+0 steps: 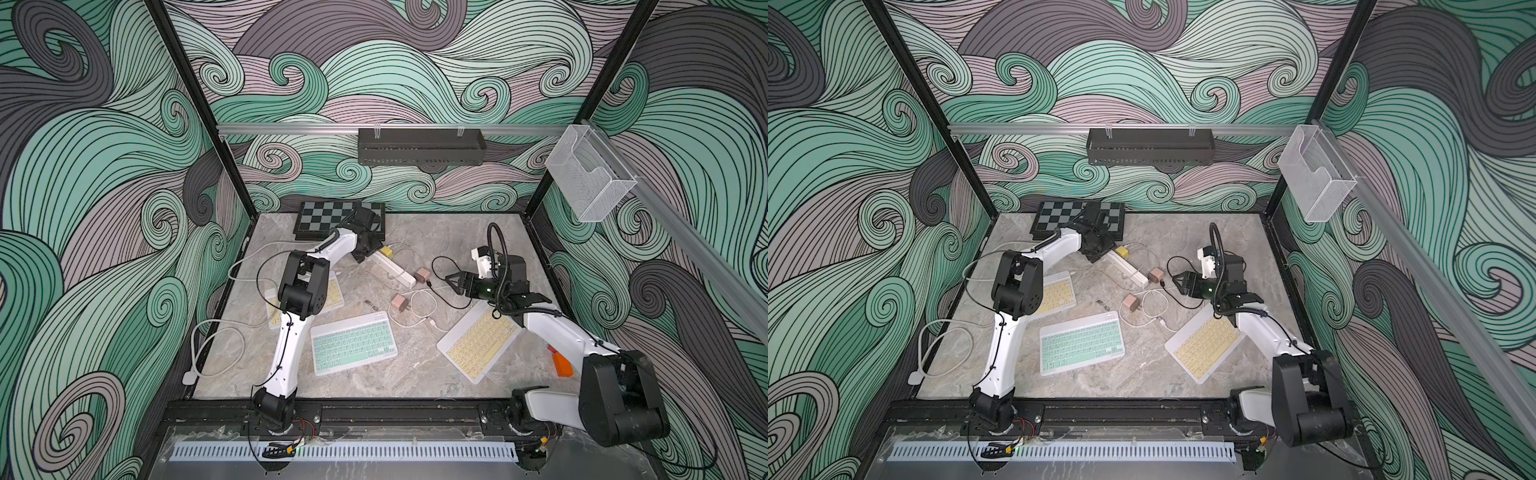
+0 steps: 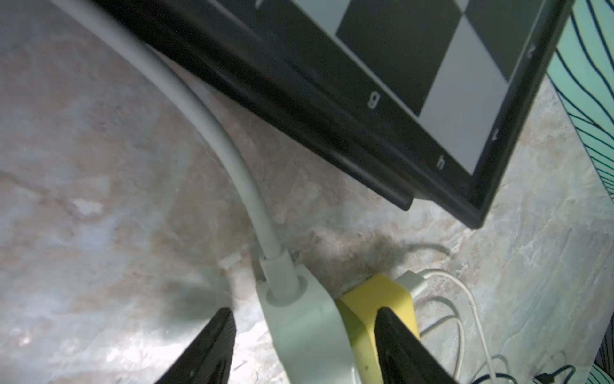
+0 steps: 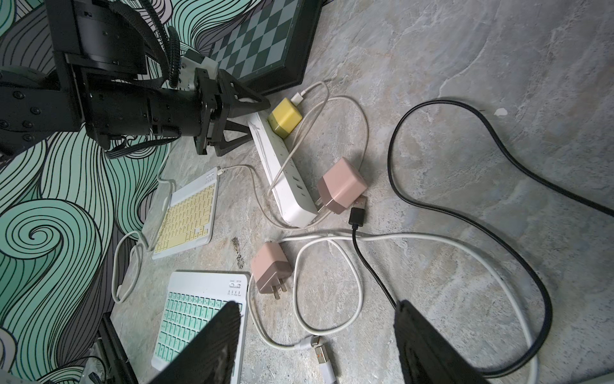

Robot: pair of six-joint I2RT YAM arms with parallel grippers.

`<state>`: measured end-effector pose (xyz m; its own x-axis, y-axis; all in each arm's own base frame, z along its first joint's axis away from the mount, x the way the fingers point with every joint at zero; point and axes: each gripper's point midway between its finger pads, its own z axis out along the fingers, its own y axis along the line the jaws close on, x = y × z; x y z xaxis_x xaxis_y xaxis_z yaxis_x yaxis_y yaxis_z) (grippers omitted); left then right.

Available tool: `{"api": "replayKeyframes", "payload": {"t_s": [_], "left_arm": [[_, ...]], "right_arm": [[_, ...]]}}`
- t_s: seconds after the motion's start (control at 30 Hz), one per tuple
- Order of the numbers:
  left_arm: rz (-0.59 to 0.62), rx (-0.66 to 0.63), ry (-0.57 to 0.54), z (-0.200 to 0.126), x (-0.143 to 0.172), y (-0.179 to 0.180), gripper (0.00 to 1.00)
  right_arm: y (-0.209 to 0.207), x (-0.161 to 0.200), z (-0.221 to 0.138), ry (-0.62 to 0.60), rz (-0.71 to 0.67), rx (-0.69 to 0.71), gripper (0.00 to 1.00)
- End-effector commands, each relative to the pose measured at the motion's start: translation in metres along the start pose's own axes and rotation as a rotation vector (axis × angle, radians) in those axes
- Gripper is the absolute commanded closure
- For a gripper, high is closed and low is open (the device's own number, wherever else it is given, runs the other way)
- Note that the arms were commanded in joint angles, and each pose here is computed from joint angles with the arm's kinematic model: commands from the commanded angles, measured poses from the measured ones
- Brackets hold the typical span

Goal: Unplug the wireless keyboard
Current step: Pick up the socket from the center of the board.

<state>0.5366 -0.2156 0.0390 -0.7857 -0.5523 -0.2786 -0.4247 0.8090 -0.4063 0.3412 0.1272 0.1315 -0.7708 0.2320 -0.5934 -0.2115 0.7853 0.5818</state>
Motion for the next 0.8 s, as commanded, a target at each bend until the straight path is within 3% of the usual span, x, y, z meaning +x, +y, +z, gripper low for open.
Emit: {"api": "replayKeyframes", "payload": {"t_s": [0.0,0.23,0.5,0.77], "left_arm": [[-0.062,-0.019,-0.026,0.008,-0.004,0.001,0.33],[-0.12,-0.04,-0.005,0.02,0.001,0.007,0.37],[-0.154,-0.037,-0.02,0.019,0.002,0.012,0.58],[-0.176,-0.008,-0.042,0.01,0.0,0.013,0.65]], "right_arm": [[0.005,-0.006,-0.003,-0.024,-0.021,-0.005,0.26],[0.005,-0.007,-0.003,-0.025,-0.021,-0.005,0.26],[0.004,-0.007,-0.004,-0.028,-0.02,-0.002,0.26],[0.004,-0.006,-0.004,-0.028,-0.018,-0.002,0.25]]}}
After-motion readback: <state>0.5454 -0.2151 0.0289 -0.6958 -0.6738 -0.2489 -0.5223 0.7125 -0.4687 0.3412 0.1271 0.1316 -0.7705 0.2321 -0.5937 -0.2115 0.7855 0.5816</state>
